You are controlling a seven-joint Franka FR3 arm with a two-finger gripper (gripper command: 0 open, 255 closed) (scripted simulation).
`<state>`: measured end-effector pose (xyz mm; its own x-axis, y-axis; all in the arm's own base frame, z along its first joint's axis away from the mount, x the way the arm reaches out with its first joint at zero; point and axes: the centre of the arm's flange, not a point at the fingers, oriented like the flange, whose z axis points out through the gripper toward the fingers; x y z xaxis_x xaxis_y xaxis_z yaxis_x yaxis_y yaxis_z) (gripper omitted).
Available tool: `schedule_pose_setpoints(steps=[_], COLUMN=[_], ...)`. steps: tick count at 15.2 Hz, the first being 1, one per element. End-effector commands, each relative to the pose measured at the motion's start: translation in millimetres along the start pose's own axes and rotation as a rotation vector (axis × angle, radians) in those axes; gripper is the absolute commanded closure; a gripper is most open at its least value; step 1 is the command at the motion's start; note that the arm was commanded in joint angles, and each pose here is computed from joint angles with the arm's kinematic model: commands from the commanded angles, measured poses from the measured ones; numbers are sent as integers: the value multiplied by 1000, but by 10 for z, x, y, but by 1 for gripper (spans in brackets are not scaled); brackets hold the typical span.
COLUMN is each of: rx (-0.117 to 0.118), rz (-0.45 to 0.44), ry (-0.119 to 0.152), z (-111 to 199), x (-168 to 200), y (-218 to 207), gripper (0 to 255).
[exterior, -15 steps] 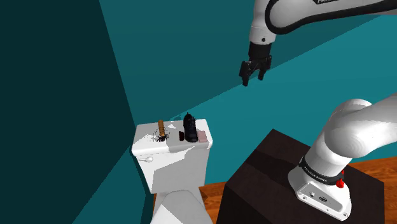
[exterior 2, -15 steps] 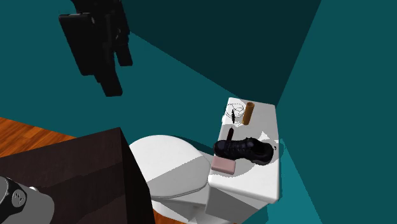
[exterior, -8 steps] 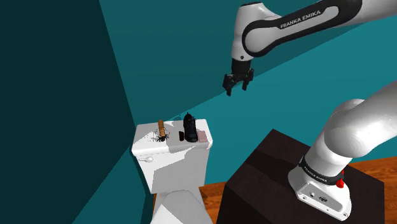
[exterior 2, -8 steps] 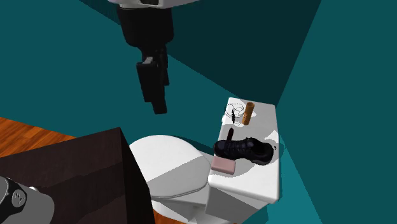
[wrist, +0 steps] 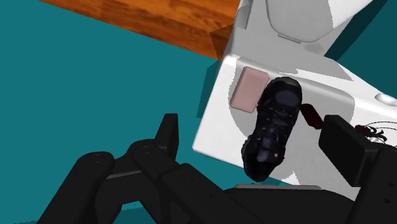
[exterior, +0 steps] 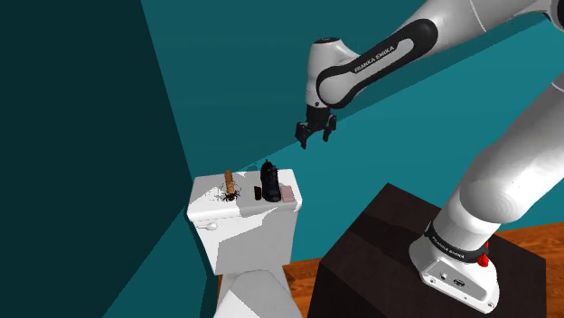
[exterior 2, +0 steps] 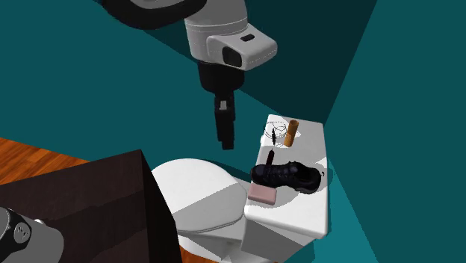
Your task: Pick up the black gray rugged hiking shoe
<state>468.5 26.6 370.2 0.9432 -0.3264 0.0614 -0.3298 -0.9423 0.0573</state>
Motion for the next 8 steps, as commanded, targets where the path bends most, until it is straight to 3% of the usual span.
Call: schedule_pose_setpoints(steps=[1,8], rx=[1,1], rz=[14,61], ry=[8,31], z=[220,898], x=[134,645], y=[-118,-428], gripper=[0,0])
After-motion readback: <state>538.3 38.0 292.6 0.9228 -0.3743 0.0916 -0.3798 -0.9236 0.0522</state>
